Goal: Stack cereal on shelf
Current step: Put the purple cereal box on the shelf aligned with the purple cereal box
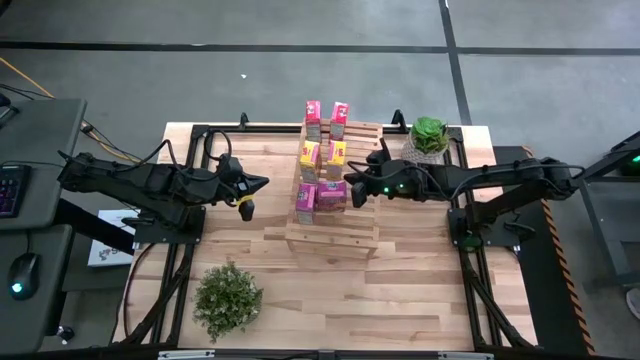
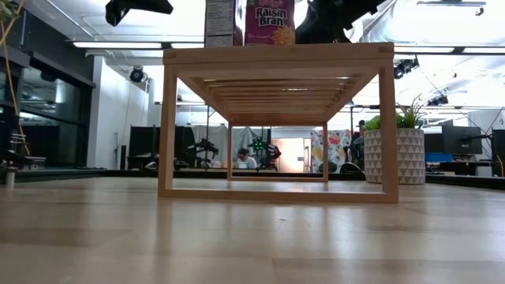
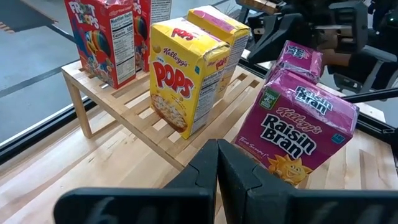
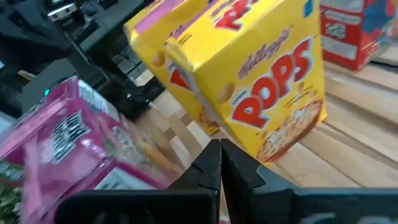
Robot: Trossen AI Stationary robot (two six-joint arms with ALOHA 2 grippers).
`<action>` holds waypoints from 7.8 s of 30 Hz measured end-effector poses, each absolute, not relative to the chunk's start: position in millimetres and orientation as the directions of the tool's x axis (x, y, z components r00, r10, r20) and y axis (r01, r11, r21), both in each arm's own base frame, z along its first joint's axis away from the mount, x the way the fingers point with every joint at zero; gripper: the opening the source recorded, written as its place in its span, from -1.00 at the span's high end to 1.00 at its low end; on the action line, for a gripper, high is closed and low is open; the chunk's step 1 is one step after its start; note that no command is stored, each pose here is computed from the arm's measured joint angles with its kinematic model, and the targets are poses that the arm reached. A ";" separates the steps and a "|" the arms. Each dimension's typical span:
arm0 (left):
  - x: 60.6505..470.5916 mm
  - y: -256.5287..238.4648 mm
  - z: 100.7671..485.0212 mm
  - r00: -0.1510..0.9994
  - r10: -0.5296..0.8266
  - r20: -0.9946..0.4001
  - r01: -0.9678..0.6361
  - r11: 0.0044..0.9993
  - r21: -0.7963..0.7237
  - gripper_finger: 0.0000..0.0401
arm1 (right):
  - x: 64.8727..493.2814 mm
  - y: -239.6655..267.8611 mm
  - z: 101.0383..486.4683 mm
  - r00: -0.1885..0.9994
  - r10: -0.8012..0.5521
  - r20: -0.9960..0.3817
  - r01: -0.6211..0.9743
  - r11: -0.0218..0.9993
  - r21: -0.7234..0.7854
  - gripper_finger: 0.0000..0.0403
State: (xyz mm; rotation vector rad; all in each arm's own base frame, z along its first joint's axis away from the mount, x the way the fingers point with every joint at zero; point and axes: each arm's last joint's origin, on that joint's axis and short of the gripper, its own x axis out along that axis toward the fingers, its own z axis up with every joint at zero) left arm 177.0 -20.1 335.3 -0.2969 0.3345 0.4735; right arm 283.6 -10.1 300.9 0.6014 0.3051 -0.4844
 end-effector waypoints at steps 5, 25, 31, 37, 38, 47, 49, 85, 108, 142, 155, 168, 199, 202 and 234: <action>177.0 -20.1 335.3 0.838 0.393 -0.379 -0.489 0.849 -0.200 1.00 | 284.0 -8.4 300.6 0.858 -0.302 -0.415 0.489 0.729 0.480 1.00; 177.0 -20.2 335.3 0.838 0.393 -0.379 -0.489 0.849 -0.200 1.00 | 283.9 13.7 300.7 0.882 -0.216 -0.418 0.430 0.731 0.530 1.00; 177.0 -20.2 335.3 0.838 0.393 -0.379 -0.489 0.849 -0.200 1.00 | 283.8 14.7 300.7 0.881 -0.220 -0.418 0.433 0.729 0.530 1.00; 177.0 -20.1 335.3 0.838 0.393 -0.379 -0.489 0.849 -0.200 1.00 | 282.0 14.6 299.2 0.871 -0.220 -0.439 0.455 0.697 0.553 1.00; 177.0 -20.1 335.3 0.838 0.393 -0.379 -0.489 0.849 -0.200 1.00 | 281.8 14.7 299.9 0.873 -0.214 -0.438 0.451 0.695 0.560 1.00; 177.1 -20.2 335.2 0.837 0.393 -0.380 -0.489 0.849 -0.199 1.00 | 280.9 16.3 317.3 0.869 -0.158 -0.470 0.438 0.689 0.577 1.00; 177.1 -20.2 335.2 0.837 0.393 -0.380 -0.489 0.849 -0.199 1.00 | 280.2 16.3 319.9 0.863 -0.155 -0.481 0.443 0.690 0.572 1.00; 177.1 -20.1 335.3 0.838 0.393 -0.379 -0.490 0.848 -0.202 1.00 | 259.6 12.2 418.2 0.877 -0.089 -0.471 0.313 0.852 0.421 -0.73; 177.2 -20.6 335.1 0.842 0.379 -0.384 -0.481 0.850 -0.214 1.00 | 306.9 42.6 374.5 0.787 -0.265 -0.557 0.284 0.957 -0.054 -0.88; 177.3 -20.8 335.0 0.844 0.371 -0.386 -0.473 0.855 -0.213 1.00 | 315.2 41.9 330.2 0.785 -0.284 -0.550 0.346 0.938 0.008 -0.14; 177.3 -20.8 335.0 0.844 0.372 -0.386 -0.474 0.853 -0.216 1.00 | 306.6 40.9 340.4 0.804 -0.268 -0.531 0.331 0.943 0.025 0.06; 177.2 -20.7 334.9 0.844 0.372 -0.386 -0.474 0.854 -0.213 1.00 | 267.0 75.2 383.0 0.766 -0.281 -0.579 0.445 0.881 0.162 0.06; 177.2 -20.8 334.9 0.845 0.369 -0.387 -0.470 0.858 -0.208 1.00 | 339.4 98.9 332.2 0.542 -0.611 -0.577 0.793 0.599 0.110 0.07; 177.2 -20.8 334.9 0.845 0.369 -0.387 -0.470 0.858 -0.208 1.00 | 342.7 100.1 327.6 0.536 -0.615 -0.578 0.795 0.599 0.099 0.07; 177.2 -20.8 334.9 0.845 0.369 -0.387 -0.470 0.858 -0.208 1.00 | 347.0 103.8 339.0 0.581 -0.518 -0.628 0.729 0.674 0.119 -0.29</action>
